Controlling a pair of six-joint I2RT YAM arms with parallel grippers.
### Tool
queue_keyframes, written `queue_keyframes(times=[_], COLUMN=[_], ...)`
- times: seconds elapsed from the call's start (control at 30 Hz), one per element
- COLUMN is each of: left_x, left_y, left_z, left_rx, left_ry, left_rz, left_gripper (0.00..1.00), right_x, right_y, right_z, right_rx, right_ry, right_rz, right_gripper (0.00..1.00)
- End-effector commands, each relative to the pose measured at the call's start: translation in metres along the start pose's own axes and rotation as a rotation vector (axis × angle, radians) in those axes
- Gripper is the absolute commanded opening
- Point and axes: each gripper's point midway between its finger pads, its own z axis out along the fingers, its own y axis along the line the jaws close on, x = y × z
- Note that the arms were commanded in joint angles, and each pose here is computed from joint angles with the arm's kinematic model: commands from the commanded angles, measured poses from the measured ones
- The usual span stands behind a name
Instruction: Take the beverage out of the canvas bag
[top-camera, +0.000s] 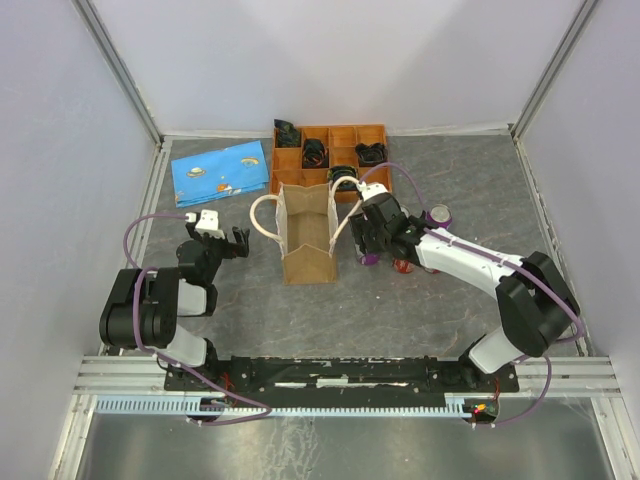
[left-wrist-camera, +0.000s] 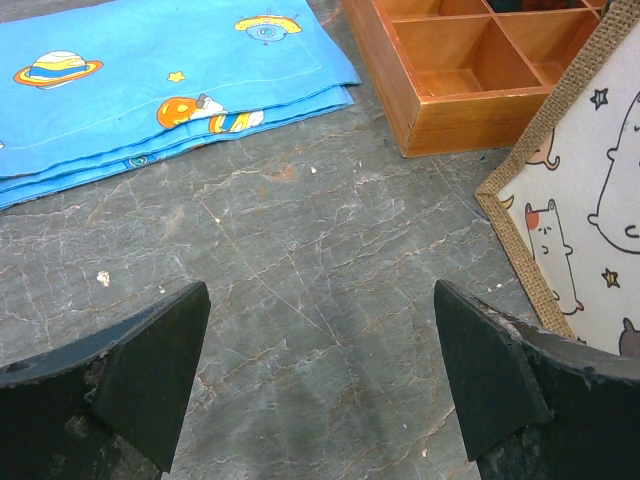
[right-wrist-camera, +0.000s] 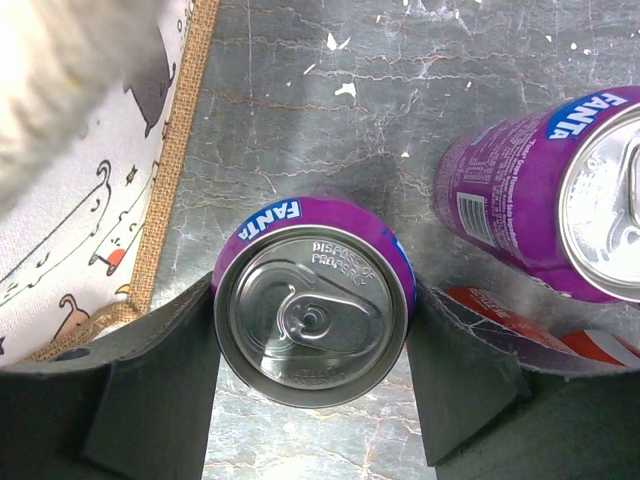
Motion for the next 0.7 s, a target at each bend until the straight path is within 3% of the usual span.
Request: queue_keyframes(times=[0.0,0.2,0.5,0.67], left_x=[-0.014,-0.014,-0.014,-0.014], left_y=[0.001,0.002,0.002,0.002], left_z=[0.001,0.001,0.001,0.001], left_rx=[0.008,0.007,0.007,0.007], left_ry=[-0.055,-0.057,-0.056,-0.057], left_rz=[0.061,0.061,0.061,0.061], left_gripper=[0.99,0.99,0.99,0.99], right_x=[-0.032,-0.05,-0.081,-0.098], right_y=[-0.002,-0.01,-0.013,-0.039], right_z=[-0.018,-0.044,-0.088,-0.119], right_rx=[0.008,0.026,0.009,0.113], right_ry=[-0.098,-0.156,-0.27,-0.381], right_rz=[0.018,-0.009,-0.015,0.004], right_gripper=[0.74,0.88,0.9,0.99])
